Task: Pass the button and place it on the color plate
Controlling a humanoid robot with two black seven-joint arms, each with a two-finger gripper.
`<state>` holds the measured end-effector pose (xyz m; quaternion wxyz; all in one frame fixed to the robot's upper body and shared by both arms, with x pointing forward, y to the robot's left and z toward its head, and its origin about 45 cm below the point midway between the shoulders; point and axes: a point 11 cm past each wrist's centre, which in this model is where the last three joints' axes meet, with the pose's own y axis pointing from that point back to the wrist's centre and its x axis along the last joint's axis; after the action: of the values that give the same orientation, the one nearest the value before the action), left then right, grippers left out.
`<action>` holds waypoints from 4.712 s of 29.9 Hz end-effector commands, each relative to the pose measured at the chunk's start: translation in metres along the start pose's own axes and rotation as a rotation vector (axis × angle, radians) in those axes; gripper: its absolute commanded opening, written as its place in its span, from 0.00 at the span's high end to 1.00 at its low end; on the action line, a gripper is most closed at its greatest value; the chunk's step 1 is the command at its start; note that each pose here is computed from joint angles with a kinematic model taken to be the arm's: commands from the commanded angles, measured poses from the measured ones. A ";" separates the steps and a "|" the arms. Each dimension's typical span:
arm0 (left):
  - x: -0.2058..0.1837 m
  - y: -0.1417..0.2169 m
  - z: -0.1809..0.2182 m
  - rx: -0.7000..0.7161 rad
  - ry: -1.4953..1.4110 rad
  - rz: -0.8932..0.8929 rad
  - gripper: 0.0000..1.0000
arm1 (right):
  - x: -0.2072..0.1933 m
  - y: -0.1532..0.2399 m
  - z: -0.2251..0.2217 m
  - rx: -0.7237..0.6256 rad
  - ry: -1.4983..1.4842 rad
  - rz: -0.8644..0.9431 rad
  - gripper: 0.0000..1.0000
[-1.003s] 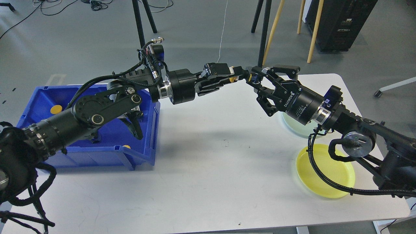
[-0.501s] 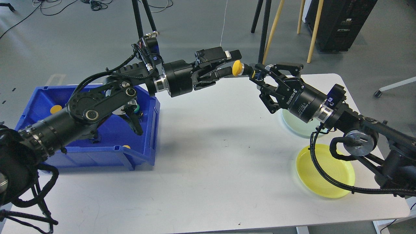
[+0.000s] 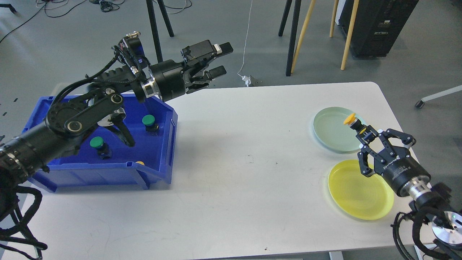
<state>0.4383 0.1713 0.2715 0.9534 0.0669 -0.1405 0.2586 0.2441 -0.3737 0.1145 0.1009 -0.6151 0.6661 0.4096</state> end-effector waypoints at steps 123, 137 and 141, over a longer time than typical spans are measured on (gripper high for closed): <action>-0.040 -0.055 -0.002 0.066 -0.162 -0.172 0.96 | -0.256 -0.102 -0.002 -0.062 0.546 -0.726 0.05; -0.037 -0.050 -0.009 0.082 -0.154 -0.159 0.95 | -0.257 -0.102 0.000 -0.067 0.543 -0.734 0.74; -0.037 -0.049 -0.009 0.083 -0.153 -0.158 0.95 | -0.256 -0.101 0.001 -0.069 0.538 -0.734 0.93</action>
<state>0.4351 0.1127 0.2491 0.9539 0.1363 -0.1965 0.1813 0.3933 -0.1740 0.2359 0.0422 -0.8983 0.3928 0.1920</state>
